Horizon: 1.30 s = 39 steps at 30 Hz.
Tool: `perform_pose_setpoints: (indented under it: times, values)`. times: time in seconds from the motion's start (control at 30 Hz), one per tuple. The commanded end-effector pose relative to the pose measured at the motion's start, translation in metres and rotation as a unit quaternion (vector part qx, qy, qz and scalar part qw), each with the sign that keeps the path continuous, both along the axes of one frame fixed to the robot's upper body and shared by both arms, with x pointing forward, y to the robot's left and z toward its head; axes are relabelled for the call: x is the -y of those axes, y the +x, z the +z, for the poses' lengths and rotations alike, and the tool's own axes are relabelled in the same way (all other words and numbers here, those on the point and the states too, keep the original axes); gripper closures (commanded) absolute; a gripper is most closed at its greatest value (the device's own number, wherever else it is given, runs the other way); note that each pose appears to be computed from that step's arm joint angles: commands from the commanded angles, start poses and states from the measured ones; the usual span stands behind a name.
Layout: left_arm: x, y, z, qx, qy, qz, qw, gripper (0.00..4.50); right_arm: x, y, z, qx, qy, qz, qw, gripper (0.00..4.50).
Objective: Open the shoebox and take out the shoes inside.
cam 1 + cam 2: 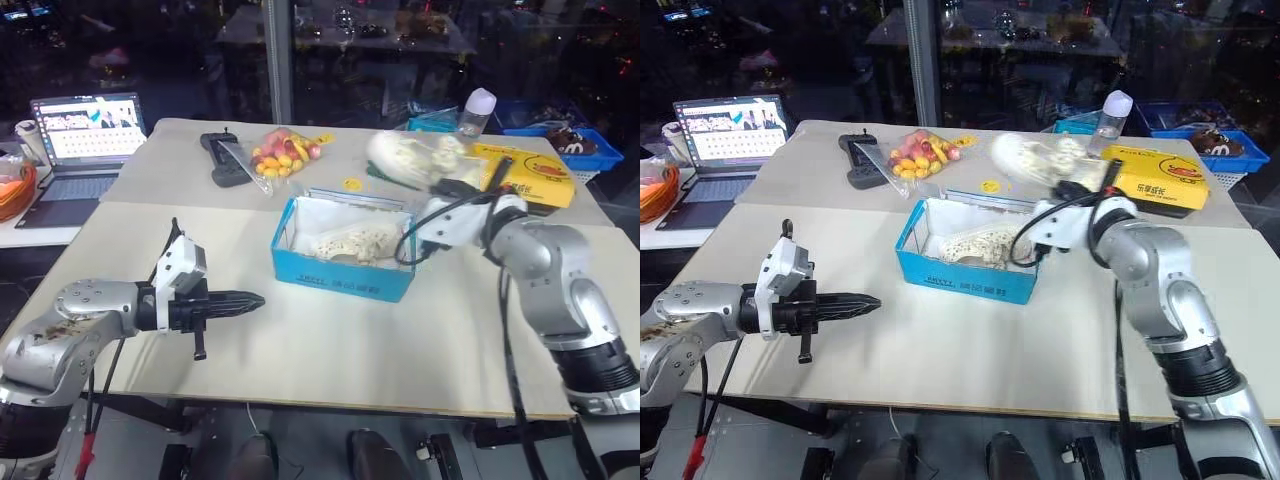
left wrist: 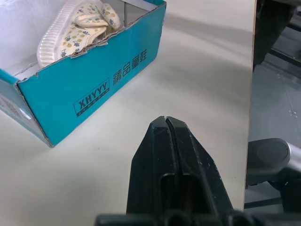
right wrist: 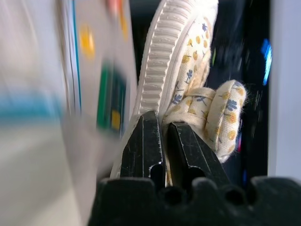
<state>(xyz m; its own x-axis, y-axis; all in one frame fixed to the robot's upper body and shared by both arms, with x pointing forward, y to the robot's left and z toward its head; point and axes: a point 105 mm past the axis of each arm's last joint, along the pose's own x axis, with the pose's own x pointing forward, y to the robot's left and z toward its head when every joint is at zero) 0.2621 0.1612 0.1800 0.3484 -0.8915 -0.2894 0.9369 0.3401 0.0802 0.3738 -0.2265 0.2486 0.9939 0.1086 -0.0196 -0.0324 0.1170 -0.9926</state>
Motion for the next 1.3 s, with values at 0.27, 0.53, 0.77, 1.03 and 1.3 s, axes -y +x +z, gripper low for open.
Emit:
perform_pose_setpoints:
  times: [0.27,0.53,0.77,1.03,1.3]
  values:
    - [0.004,0.002,0.010,0.021,-0.005,-0.005,1.000,4.50,0.096,-0.005,-0.053,-0.063,-0.025,-0.203,0.977,4.50]
    - [0.006,0.005,0.011,0.027,-0.010,0.000,1.000,4.50,0.090,-0.005,-0.094,-0.141,0.030,-0.197,0.970,3.48]
    - [0.007,0.005,0.011,0.029,-0.011,0.001,1.000,4.50,0.085,-0.013,-0.098,-0.194,0.098,-0.195,0.956,1.66]
    - [0.007,0.006,0.012,0.029,-0.012,0.002,0.999,4.50,0.072,-0.045,0.016,-0.240,0.186,-0.099,0.947,1.66]
    - [0.009,0.007,0.010,0.028,-0.015,0.002,0.999,4.50,-0.086,-0.037,0.079,-0.227,0.162,0.271,0.922,1.66]
